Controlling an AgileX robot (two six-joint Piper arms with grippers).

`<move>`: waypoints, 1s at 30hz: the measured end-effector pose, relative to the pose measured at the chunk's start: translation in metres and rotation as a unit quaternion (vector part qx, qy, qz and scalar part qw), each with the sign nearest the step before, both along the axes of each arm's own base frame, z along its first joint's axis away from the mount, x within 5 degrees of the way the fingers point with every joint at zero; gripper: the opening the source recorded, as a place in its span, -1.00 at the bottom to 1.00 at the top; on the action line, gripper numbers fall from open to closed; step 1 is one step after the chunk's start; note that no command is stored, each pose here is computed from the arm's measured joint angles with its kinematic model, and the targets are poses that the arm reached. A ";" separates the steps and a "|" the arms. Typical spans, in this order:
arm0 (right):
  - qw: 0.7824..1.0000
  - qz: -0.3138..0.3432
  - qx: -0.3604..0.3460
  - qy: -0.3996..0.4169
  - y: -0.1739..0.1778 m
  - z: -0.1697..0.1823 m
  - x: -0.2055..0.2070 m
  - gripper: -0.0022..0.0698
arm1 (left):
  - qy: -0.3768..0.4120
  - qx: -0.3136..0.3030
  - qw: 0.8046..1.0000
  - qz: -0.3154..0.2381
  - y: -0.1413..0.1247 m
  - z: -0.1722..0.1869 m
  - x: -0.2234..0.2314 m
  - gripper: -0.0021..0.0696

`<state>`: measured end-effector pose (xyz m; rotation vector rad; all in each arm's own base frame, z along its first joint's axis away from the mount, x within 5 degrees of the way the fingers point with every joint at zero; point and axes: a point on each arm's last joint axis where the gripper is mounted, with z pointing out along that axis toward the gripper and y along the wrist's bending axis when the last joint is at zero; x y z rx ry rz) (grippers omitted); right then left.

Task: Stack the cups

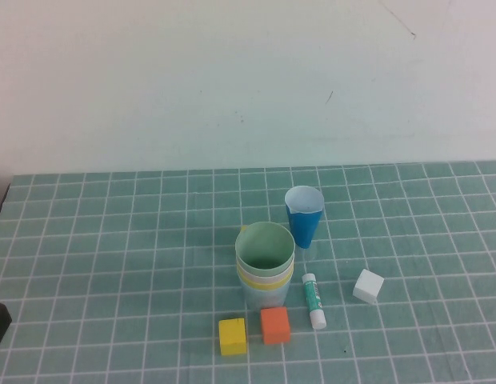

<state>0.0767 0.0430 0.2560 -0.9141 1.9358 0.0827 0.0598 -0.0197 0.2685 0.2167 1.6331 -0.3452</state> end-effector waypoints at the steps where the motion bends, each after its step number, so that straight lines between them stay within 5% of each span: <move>1: 1.000 0.000 0.001 0.006 0.000 -0.003 0.000 -0.94 | 0.000 0.000 1.000 0.000 0.000 0.000 0.000 -0.95; 22: 0.999 0.000 -0.013 0.041 -0.001 -0.021 -0.003 -0.94 | 0.012 0.035 0.999 0.010 0.001 -0.013 0.002 -0.95; 30: 0.999 0.000 -0.013 0.041 -0.001 -0.021 -0.003 -0.94 | 0.044 -0.028 0.997 0.062 0.007 -0.048 -0.002 -0.95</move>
